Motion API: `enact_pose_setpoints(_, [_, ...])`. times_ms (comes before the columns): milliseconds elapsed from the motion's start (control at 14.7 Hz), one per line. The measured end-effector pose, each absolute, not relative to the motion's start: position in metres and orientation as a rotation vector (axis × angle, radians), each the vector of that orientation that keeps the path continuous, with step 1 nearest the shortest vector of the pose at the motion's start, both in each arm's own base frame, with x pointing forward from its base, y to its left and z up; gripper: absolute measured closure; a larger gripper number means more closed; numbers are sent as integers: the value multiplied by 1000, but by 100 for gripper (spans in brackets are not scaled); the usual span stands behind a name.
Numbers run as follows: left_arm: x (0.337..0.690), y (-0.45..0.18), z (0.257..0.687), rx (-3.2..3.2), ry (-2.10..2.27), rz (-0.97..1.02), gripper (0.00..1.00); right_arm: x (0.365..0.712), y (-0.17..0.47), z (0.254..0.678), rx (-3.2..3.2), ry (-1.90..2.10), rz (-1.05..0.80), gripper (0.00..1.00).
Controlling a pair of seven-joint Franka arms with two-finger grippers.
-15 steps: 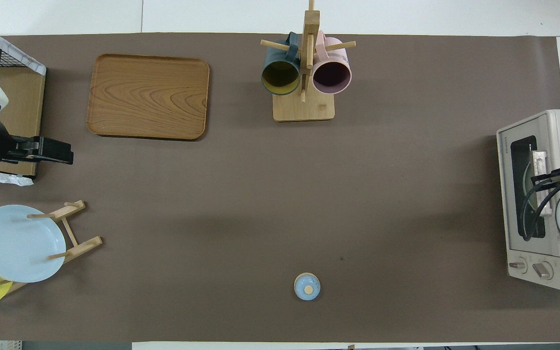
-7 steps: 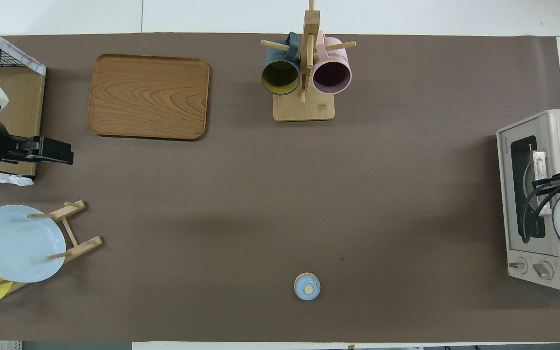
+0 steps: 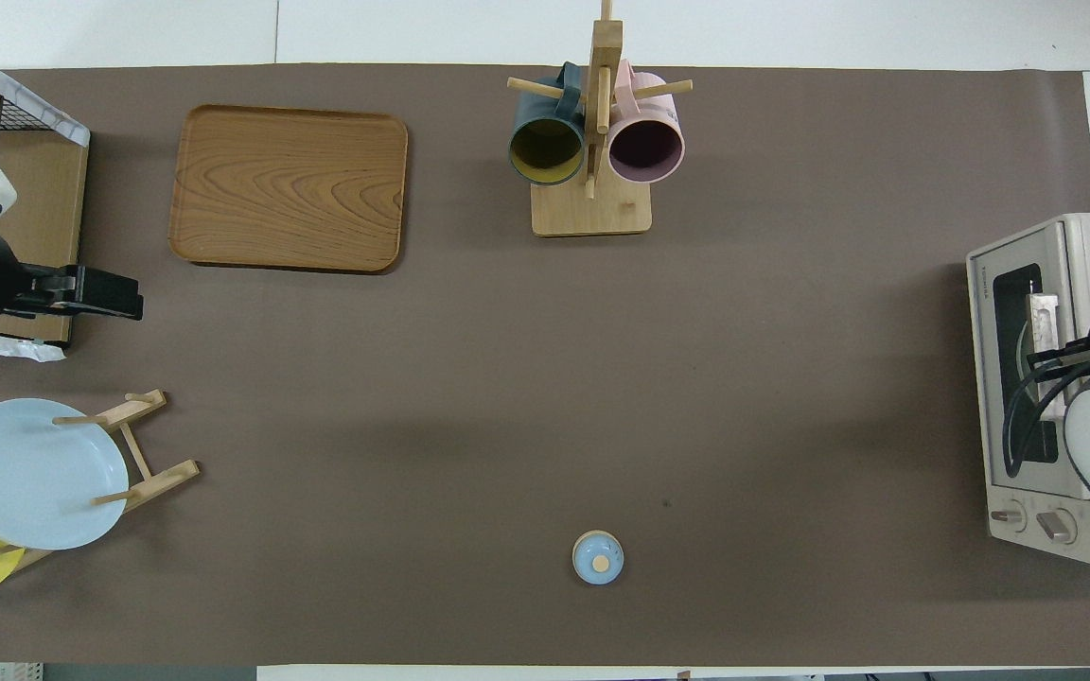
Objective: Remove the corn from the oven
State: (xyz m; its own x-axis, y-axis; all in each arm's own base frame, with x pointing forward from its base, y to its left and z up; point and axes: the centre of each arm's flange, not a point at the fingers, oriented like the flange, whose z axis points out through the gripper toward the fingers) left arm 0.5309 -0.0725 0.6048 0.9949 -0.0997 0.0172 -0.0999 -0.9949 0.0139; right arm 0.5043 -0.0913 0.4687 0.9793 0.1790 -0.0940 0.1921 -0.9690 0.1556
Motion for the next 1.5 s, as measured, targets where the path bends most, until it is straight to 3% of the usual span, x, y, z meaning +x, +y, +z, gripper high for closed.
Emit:
enact_pose_setpoints(682, [531,-72,605,3123,-156,26,0,509,-39,446,2974,251,-130,99])
enact_pose_setpoints(1500, [531,-72,605,3123,-156,26,0,528,15,365,3039,228,-92,99])
